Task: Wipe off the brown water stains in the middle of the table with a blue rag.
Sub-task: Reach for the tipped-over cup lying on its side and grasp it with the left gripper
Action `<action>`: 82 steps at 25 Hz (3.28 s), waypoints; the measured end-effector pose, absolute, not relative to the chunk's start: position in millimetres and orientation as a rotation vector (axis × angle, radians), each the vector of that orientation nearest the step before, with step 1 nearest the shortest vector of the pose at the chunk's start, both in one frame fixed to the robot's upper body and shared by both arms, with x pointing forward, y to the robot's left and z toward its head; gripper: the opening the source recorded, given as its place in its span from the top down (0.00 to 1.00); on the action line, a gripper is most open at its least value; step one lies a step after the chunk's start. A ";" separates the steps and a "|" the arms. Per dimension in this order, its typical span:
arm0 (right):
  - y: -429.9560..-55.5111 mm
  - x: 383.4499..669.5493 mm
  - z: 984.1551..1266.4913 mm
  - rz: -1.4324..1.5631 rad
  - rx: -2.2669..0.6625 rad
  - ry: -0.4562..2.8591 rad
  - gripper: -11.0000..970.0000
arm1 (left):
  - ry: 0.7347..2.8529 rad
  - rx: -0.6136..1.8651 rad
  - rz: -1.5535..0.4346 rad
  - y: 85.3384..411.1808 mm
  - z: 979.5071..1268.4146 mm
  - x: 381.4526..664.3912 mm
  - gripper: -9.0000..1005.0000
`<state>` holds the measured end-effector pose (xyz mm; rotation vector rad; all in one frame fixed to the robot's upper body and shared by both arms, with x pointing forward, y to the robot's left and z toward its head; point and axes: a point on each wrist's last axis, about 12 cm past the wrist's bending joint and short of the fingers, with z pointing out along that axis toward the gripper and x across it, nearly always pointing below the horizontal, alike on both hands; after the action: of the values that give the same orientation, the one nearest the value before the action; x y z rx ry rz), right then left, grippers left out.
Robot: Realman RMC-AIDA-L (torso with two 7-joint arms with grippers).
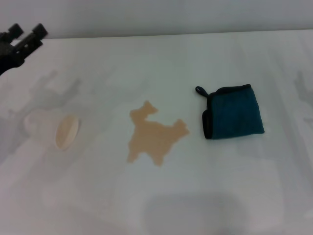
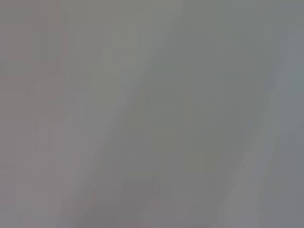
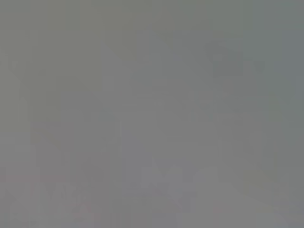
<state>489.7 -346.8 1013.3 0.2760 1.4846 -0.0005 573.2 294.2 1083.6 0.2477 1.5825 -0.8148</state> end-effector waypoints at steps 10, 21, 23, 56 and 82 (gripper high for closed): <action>-344.2 493.9 1014.7 0.011 0.264 1.485 0.14 | 1.814 0.751 -0.790 319.2 1120.3 578.8 0.14; -346.1 494.6 1015.2 0.004 0.264 1.485 0.14 | 1.935 1.493 -0.311 320.4 1157.6 591.1 0.15; -345.7 495.0 1015.1 0.006 0.263 1.486 0.14 | 1.913 1.538 -0.249 319.2 1168.2 593.5 0.15; -347.3 489.4 999.4 -0.006 0.306 1.599 0.15 | 1.437 2.221 0.140 281.4 1159.2 589.9 0.16; -348.3 488.6 999.2 -0.006 0.304 1.601 0.15 | 1.399 2.251 0.129 266.3 1124.6 602.1 0.18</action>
<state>488.6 -348.3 999.2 0.3043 1.6007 -0.0064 602.1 266.3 1124.6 2.2507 1.3989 0.1295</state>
